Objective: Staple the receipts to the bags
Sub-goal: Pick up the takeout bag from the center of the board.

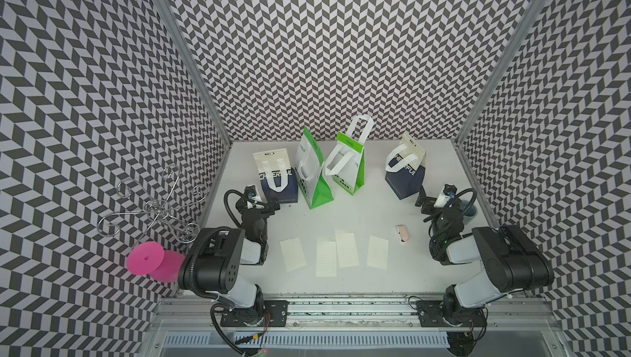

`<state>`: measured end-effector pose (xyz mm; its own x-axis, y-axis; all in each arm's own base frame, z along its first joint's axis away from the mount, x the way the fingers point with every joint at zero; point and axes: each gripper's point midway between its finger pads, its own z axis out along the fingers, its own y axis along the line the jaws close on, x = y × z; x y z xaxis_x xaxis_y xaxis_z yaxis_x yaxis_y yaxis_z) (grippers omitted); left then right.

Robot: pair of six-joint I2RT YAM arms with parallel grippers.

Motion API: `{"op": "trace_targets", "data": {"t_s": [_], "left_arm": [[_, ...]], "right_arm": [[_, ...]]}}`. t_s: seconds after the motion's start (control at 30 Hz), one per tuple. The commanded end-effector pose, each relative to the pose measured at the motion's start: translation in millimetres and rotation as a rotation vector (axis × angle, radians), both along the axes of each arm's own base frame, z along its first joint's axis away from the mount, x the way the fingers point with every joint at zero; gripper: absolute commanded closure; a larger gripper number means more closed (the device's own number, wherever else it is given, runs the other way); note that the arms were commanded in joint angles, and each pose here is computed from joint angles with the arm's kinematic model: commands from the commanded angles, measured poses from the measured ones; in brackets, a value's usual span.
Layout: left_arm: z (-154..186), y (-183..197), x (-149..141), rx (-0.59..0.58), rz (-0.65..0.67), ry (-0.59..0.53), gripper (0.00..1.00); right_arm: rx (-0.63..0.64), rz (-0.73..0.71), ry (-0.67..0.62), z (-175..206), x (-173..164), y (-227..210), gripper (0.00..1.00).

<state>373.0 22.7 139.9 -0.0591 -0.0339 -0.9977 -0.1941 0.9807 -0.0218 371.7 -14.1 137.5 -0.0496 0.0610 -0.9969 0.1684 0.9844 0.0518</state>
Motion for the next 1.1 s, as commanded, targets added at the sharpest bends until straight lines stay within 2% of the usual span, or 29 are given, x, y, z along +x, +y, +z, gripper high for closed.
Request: {"op": "trace_targets", "data": {"t_s": [0.0, 0.2, 0.27, 0.4, 0.47, 0.53, 0.57, 0.63, 0.7, 0.77, 0.83, 0.87, 1.0, 1.07], "left_arm": [[24.0, -4.1, -3.2, 0.017, 0.002, -0.055, 0.00], [25.9, 1.9, -5.8, -0.078, 0.069, 0.034, 0.00], [29.7, 4.1, -13.4, -0.100, 0.107, 0.037, 0.00], [48.8, 16.7, -29.4, -0.131, 0.277, 0.021, 0.00], [60.6, 24.5, -32.8, -0.239, 0.344, -0.004, 0.00], [67.3, 33.2, -39.1, -0.375, 0.420, -0.037, 0.00], [70.6, 35.8, -41.3, -0.444, 0.443, -0.056, 0.00], [80.5, 30.5, -36.8, -0.520, 0.384, -0.080, 0.00], [85.6, 26.1, -36.7, -0.631, 0.334, -0.110, 0.00], [84.9, 26.5, -42.9, -0.755, 0.316, -0.146, 0.00], [89.5, 24.2, -46.0, -0.802, 0.250, -0.175, 0.00], [91.1, 25.5, -49.6, -0.837, 0.243, -0.194, 0.00], [114.5, 24.9, -58.2, -0.849, 0.197, -0.254, 0.00], [125.0, 21.5, -55.8, -0.834, 0.174, -0.247, 0.00]], "right_arm": [[-0.013, -0.018, -0.083, 31.1, -4.6, -0.1, 0.01], [0.098, -0.068, 0.084, 33.8, 13.9, -2.5, 0.01], [0.101, -0.084, 0.092, 40.7, 11.2, -2.4, 0.01], [0.162, -0.112, 0.043, 61.0, 0.9, -7.3, 0.01], [0.238, -0.161, 0.015, 65.7, -1.3, -14.2, 0.01], [0.399, -0.222, 0.005, 61.9, -1.0, -20.8, 0.01], [0.496, -0.271, 0.044, 52.5, -2.1, -23.7, 0.01], [0.630, -0.379, 0.148, 31.3, -8.8, -30.9, 0.01], [0.589, -0.273, 0.170, 35.4, 0.5, -19.2, 0.01], [0.612, -0.263, 0.171, 31.6, -2.1, -16.8, 0.01], [0.637, -0.267, 0.142, 34.2, -6.6, -18.4, 0.01], [0.609, -0.226, 0.129, 40.9, -6.3, -14.6, 0.01], [0.553, -0.093, 0.143, 67.8, -6.9, 4.3, 0.01], [0.554, 0.007, 0.122, 88.9, -7.5, 20.7, 0.01]]}}
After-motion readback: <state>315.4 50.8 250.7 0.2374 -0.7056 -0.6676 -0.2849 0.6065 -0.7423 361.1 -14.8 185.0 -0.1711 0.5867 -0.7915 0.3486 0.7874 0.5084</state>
